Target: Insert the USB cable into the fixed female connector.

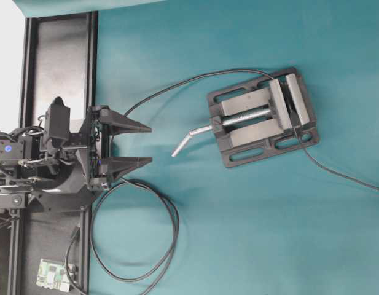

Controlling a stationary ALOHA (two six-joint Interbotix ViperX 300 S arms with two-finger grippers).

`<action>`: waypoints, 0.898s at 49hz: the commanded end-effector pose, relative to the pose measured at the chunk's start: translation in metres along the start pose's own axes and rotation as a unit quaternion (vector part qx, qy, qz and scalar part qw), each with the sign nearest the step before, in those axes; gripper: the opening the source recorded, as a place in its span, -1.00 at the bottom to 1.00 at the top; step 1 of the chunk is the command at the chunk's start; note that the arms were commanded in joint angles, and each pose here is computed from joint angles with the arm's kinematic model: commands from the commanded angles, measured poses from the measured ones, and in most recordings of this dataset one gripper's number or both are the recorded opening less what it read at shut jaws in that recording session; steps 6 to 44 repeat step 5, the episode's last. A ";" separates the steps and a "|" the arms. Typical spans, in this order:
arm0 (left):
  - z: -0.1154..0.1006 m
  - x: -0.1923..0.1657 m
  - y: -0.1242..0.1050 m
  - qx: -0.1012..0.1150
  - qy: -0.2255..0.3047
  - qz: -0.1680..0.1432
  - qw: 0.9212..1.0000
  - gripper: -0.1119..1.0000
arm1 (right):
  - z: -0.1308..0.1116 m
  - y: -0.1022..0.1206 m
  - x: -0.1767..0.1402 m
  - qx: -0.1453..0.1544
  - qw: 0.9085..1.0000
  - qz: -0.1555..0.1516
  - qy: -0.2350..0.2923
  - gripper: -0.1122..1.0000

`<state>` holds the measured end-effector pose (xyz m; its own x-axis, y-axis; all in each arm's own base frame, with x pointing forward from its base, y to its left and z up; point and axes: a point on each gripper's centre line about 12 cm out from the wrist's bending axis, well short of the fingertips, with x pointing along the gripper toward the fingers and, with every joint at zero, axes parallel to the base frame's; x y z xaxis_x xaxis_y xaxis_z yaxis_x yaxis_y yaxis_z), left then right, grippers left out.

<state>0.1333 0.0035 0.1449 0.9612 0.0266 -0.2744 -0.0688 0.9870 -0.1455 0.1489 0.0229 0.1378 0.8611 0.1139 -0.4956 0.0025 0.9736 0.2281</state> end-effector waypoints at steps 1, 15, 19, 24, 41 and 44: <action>0.005 0.001 -0.001 -0.003 -0.005 -0.001 1.000 0.93 | 0.005 0.001 0.000 -0.001 1.000 0.001 -0.005 0.60; 0.005 0.001 -0.001 -0.003 -0.005 -0.001 1.000 0.93 | 0.005 0.001 0.000 -0.001 1.000 0.001 -0.005 0.60; 0.005 0.001 -0.001 -0.003 -0.005 -0.001 1.000 0.93 | 0.005 0.001 0.000 -0.001 1.000 0.001 -0.005 0.60; 0.005 0.001 -0.001 -0.003 -0.005 -0.001 1.000 0.93 | 0.005 0.001 0.000 -0.001 1.000 0.001 -0.005 0.60; 0.005 0.001 -0.001 -0.003 -0.005 -0.001 1.000 0.93 | 0.005 0.001 0.000 -0.001 1.000 0.001 -0.005 0.60; 0.005 0.001 -0.001 -0.003 -0.005 -0.001 1.000 0.93 | 0.005 0.001 0.000 -0.001 1.000 0.001 -0.005 0.60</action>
